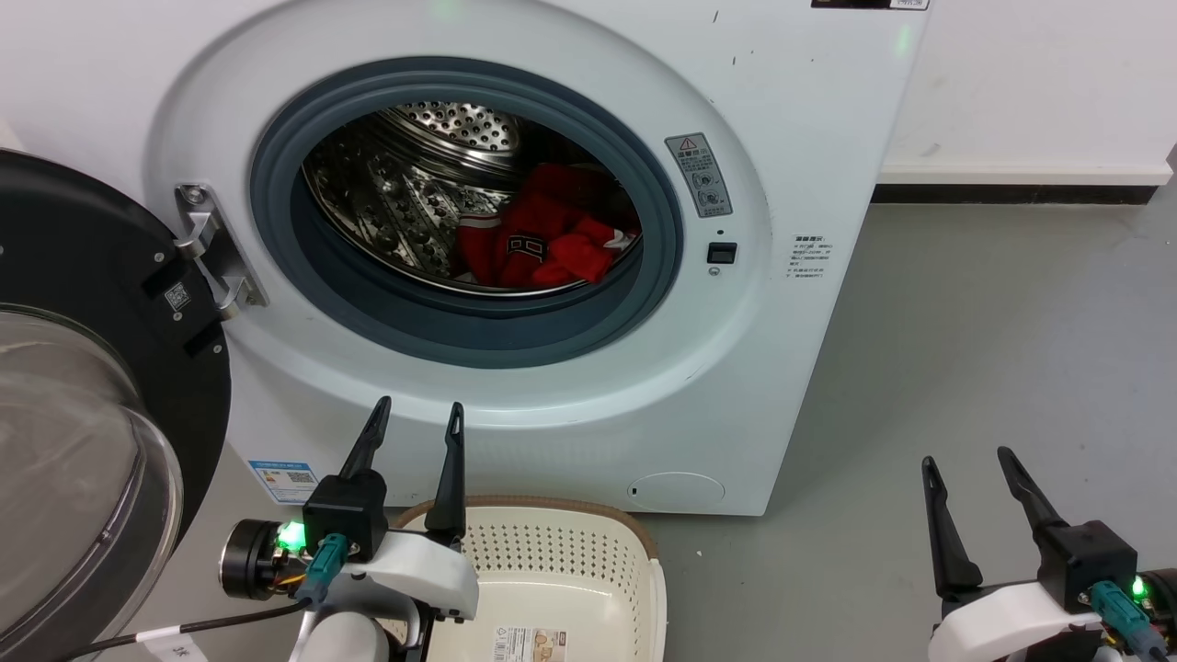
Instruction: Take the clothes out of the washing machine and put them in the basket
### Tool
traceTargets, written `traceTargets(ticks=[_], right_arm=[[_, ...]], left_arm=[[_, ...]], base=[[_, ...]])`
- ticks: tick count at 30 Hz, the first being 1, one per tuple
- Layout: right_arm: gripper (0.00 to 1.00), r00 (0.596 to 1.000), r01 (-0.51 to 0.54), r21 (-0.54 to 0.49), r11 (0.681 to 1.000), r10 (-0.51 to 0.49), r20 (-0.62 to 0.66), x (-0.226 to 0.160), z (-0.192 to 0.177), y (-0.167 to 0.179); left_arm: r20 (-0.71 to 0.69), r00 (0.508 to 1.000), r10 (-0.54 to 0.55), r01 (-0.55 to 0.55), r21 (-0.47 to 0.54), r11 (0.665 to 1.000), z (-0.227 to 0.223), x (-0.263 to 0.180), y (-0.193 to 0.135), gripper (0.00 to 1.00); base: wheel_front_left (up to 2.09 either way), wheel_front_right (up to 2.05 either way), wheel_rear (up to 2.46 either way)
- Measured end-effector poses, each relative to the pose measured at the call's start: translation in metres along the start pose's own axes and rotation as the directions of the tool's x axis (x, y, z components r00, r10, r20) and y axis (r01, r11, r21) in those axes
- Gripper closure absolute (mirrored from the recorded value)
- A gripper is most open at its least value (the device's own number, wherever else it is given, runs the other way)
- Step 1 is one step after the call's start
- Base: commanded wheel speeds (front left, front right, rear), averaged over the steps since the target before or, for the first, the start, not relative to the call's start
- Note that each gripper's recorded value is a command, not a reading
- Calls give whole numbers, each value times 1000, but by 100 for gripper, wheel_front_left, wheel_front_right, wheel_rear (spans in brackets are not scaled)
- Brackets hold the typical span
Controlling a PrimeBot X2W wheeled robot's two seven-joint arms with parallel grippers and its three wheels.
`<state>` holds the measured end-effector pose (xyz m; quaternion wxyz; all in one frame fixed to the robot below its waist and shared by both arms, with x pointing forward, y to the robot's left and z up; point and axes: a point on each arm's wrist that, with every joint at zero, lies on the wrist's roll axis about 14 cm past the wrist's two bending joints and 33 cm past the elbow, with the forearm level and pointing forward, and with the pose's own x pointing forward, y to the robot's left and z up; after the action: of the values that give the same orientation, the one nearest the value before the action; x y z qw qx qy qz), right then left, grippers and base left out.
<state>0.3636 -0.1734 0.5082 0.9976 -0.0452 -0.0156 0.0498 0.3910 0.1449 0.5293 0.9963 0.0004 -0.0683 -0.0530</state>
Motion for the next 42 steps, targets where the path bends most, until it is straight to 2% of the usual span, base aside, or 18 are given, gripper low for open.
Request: traceTargets(ticks=[8,19,23,33,42], right_arm=[[0,1000,-4,4,1000,4,-12,4,-4,1],[0,999,-9,6,1000,9,-32,32,-14,0],[0,999,-1,14,1000,2,-45,43,-23,-3],[0,996,16,24,1000,-14,-83,68,-53,-12],[0,984,76,42,996,-68,-166,64,-90,-31]], left_arm=[[-1,1000,6,-6,2,1000,-1,11,3,0],[-29,1000,1,-2,-6,1000,-19,70,17,0],[-47,999,-21,19,-37,999,-31,101,15,0],[-108,991,-72,71,-11,997,-71,192,21,0],[-217,970,-110,108,-18,994,-113,266,14,0]], base=[[0,0,0],[0,0,0],[0,0,0],[0,0,0],[0,0,0]])
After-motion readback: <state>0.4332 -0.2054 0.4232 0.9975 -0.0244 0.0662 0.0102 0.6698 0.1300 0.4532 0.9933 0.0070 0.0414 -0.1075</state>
